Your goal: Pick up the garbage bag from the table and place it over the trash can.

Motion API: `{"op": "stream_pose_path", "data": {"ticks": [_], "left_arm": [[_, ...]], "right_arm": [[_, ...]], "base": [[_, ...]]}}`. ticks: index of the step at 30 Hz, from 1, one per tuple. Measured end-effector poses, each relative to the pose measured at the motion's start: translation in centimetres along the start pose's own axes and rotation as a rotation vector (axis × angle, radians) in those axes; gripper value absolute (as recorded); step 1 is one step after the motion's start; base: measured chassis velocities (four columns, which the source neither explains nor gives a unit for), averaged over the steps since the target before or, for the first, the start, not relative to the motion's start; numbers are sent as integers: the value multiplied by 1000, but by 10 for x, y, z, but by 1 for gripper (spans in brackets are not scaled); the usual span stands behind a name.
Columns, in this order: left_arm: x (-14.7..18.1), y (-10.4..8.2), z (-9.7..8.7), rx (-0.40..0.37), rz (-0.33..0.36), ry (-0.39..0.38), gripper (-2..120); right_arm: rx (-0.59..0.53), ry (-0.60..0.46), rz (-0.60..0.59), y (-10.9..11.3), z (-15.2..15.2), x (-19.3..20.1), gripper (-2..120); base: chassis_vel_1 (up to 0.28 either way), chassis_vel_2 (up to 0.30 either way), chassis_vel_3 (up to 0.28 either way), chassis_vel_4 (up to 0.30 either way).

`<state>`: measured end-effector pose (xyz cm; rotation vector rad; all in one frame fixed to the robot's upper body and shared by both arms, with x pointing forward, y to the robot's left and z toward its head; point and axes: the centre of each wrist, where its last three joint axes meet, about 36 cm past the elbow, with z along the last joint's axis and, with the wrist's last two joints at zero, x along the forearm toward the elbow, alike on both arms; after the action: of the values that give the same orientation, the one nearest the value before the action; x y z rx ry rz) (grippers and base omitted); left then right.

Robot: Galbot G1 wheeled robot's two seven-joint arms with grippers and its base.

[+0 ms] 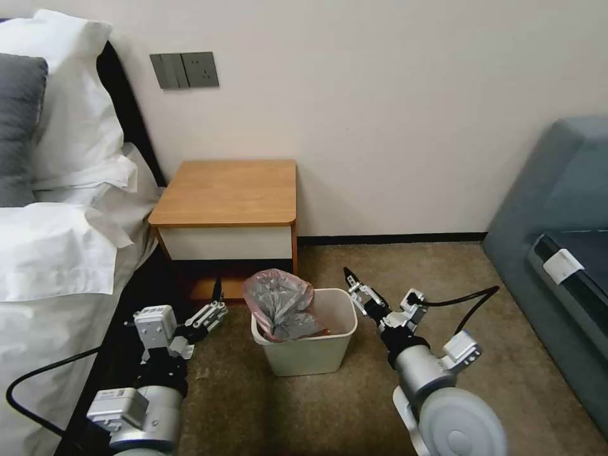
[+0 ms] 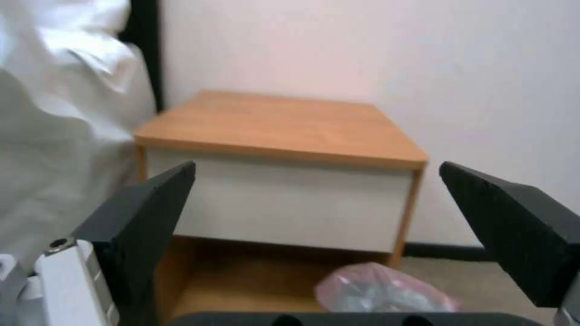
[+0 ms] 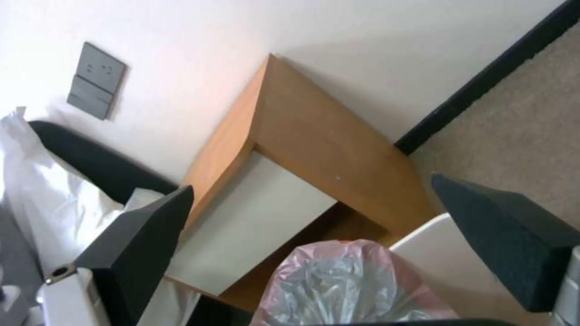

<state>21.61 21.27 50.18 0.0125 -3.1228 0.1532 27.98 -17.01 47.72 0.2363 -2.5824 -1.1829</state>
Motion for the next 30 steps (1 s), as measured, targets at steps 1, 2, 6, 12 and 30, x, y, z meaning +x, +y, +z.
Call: {"op": "stream_pose_path", "data": {"ticks": [1, 2, 6, 12, 30], "left_arm": [[-1, -1, -1, 12, 19, 16, 100], [-3, -1, -2, 23, 37, 32, 100], [-20, -2, -13, 97, 142, 103, 100], [-46, -15, -30, 171, 225, 123, 100], [-80, -122, 32, 0, 232, 445, 100]], "right_arm": [[3, -2, 1, 0, 0, 0, 100], [8, -4, 2, 1, -1, 1, 100], [23, -8, 15, 2, -1, 6, 100], [30, -11, 55, 3, -1, 16, 100], [1, -20, 112, 1, 13, 10, 100]], "base": [[0, 0, 0, 0], [0, 0, 0, 0], [0, 0, 0, 0], [0, 0, 0, 0], [0, 0, 0, 0]]}}
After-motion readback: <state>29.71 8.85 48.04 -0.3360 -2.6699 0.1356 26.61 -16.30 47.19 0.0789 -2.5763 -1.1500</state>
